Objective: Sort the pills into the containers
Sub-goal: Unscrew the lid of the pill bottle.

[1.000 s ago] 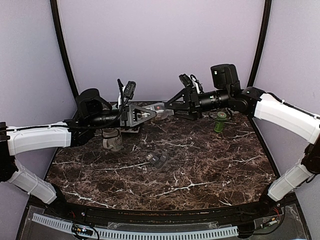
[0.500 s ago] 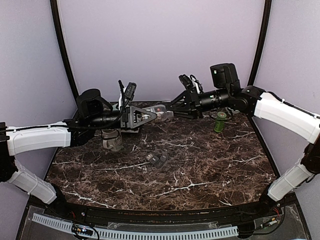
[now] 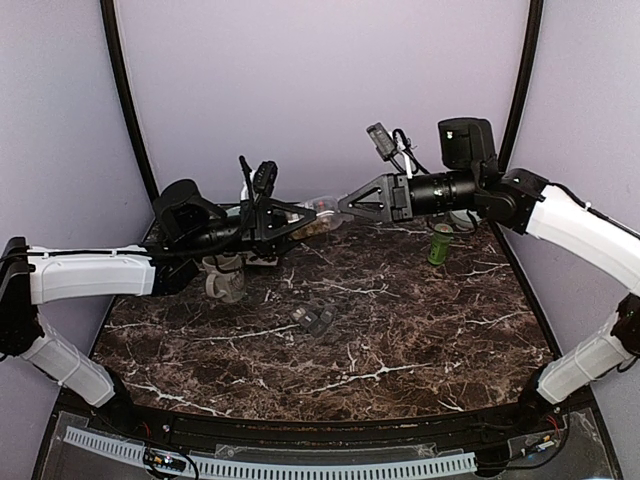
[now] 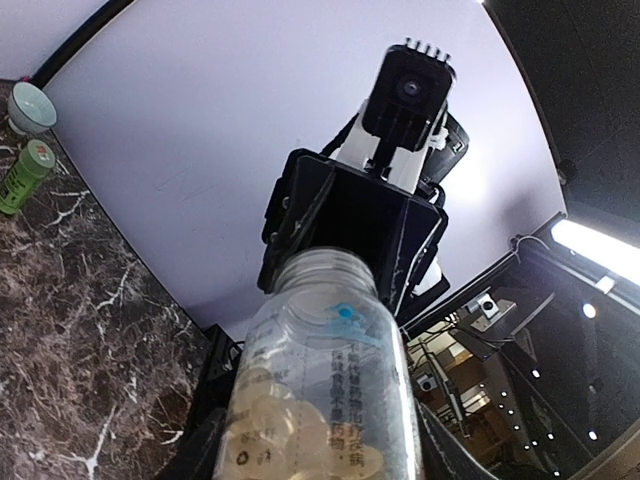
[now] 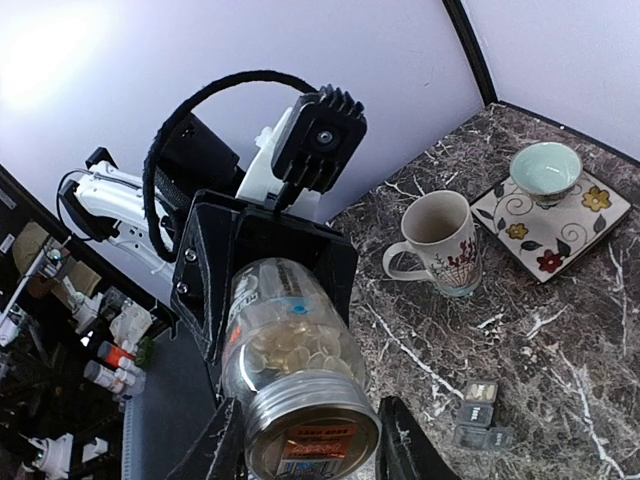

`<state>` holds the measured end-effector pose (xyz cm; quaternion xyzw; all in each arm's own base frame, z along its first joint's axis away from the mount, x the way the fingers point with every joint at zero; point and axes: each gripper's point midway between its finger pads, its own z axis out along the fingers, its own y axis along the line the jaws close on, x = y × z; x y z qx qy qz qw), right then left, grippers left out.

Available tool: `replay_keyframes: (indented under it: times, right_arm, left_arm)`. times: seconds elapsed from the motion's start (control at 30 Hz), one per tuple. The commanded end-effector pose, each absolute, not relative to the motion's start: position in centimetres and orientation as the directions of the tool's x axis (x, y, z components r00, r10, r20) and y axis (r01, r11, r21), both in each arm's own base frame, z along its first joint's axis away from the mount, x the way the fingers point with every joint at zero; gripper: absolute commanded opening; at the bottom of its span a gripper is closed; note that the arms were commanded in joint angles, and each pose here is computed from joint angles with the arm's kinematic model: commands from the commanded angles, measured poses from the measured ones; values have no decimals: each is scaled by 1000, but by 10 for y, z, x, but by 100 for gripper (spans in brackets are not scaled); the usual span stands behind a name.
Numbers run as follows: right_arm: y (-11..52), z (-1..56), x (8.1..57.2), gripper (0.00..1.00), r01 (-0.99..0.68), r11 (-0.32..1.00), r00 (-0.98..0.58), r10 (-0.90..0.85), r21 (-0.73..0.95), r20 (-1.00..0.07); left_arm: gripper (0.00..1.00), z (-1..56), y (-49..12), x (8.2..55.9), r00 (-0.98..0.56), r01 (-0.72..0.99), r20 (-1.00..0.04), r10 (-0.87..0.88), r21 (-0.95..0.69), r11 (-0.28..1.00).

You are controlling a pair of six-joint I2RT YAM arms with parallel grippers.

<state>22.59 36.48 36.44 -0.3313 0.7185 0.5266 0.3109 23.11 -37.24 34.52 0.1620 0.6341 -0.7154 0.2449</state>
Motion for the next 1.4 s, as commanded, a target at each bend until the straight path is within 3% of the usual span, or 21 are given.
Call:
replay_keyframes:
  times: [0.0, 0.37, 0.5, 0.6, 0.67, 0.73, 0.9, 1.1, 1.37]
  right_arm:
    - [354, 386, 220, 0, -911, 237, -380, -156, 339, -912]
    - [349, 383, 223, 0, -928, 290, -293, -178, 235, -939]
    - [348, 377, 226, 0, -923, 324, -283, -200, 209, -938]
    - [348, 376, 229, 16, -913, 344, -297, -192, 220, -935]
    - [348, 379, 230, 41, -907, 348, -312, -180, 236, -933]
    - [350, 381, 232, 58, -899, 352, -334, -166, 261, -928]
    - [355, 391, 232, 82, -879, 322, -406, -119, 352, -906]
    - [355, 394, 244, 92, -798, 323, -552, -55, 508, -832]
    - [347, 363, 271, 90, -531, 325, -822, 26, 783, -569]
  left_arm:
    - [0, 388, -364, 220, -842, 539, -517, -153, -814, -218]
    - [0, 375, -374, 228, -927, 374, -368, -69, -894, -247]
    - [0, 368, -375, 233, -932, 362, -357, -67, -902, -235]
    - [0, 362, -374, 237, -930, 369, -361, -75, -906, -207]
    - [0, 359, -375, 239, -924, 381, -374, -75, -906, -183]
    - [0, 358, -374, 240, -914, 406, -398, -78, -900, -159]
    - [0, 357, -372, 243, -882, 471, -463, -94, -876, -106]
    - [0, 367, -366, 242, -830, 556, -543, -126, -823, -118]
    - [0, 374, -363, 235, -725, 688, -678, -116, -716, -116]
